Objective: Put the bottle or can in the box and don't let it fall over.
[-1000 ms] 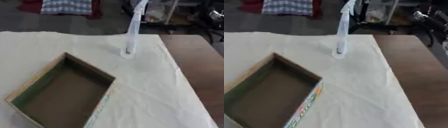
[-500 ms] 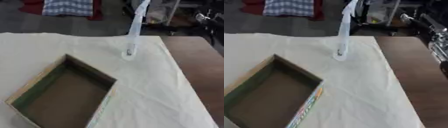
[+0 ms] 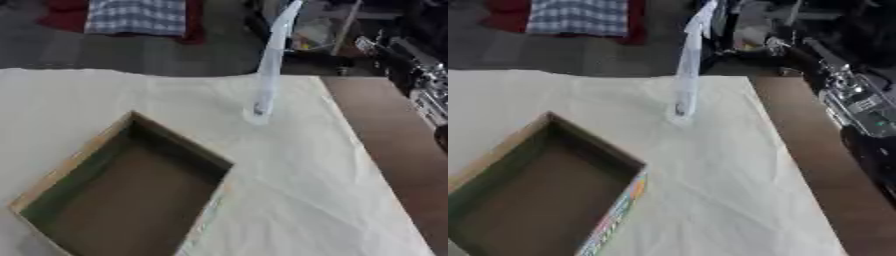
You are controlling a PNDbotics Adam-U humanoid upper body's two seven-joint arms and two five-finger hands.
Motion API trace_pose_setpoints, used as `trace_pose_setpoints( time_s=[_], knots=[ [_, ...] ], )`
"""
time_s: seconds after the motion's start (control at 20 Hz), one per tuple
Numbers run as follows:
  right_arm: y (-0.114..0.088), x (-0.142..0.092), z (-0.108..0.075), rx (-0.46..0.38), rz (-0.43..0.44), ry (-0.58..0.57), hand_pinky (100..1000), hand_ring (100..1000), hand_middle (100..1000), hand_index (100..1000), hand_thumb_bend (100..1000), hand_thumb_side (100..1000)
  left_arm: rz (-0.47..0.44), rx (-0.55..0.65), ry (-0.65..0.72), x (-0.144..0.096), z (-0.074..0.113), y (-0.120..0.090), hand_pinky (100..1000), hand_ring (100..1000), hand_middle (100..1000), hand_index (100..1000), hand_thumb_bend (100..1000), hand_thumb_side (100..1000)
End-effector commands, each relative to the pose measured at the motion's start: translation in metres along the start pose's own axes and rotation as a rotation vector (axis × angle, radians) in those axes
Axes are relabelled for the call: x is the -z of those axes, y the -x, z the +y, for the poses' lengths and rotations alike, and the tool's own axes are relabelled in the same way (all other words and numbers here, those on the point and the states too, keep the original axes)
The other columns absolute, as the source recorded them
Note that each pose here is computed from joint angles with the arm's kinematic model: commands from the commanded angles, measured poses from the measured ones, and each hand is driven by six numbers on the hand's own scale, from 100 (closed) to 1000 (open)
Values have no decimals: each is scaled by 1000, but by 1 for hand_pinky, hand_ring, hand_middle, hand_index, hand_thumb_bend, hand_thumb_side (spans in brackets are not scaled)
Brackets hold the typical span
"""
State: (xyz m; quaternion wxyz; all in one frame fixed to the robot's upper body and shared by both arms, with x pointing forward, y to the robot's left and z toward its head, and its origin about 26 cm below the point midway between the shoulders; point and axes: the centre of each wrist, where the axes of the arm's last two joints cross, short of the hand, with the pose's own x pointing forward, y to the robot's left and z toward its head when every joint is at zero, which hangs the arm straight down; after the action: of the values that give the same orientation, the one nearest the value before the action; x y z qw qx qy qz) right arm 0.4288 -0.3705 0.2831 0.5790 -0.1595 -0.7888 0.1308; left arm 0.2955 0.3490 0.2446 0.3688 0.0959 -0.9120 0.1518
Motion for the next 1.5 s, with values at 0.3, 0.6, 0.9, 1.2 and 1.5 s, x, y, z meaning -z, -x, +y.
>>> trace_pose_setpoints(
  time_s=[0.3, 0.6, 0.9, 1.2, 1.5],
  knots=[
    [-10, 10, -2, -3, -20, 68, 1000, 1000, 1000, 1000, 100, 543, -32, -14, 26, 4, -5, -8, 1000, 1000, 1000, 742, 474, 558],
    [-17, 15, 5, -88, -43, 120, 1000, 1000, 1000, 1000, 100, 524, -32, -17, 31, 5, -6, -8, 1000, 1000, 1000, 739, 472, 560],
    [-21, 16, 10, -80, -35, 113, 1000, 1000, 1000, 1000, 100, 526, -33, -21, 33, 5, -7, -8, 1000, 1000, 1000, 739, 471, 560],
    [-31, 18, 20, -74, -65, 61, 1000, 1000, 1000, 955, 100, 523, -32, -25, 39, 6, -8, -8, 1000, 1000, 1000, 739, 469, 562],
    [-41, 20, 31, -40, -92, -1, 1000, 1000, 1000, 976, 100, 559, -33, -38, 53, 7, -12, -9, 1000, 1000, 1000, 738, 469, 561]
  ],
)
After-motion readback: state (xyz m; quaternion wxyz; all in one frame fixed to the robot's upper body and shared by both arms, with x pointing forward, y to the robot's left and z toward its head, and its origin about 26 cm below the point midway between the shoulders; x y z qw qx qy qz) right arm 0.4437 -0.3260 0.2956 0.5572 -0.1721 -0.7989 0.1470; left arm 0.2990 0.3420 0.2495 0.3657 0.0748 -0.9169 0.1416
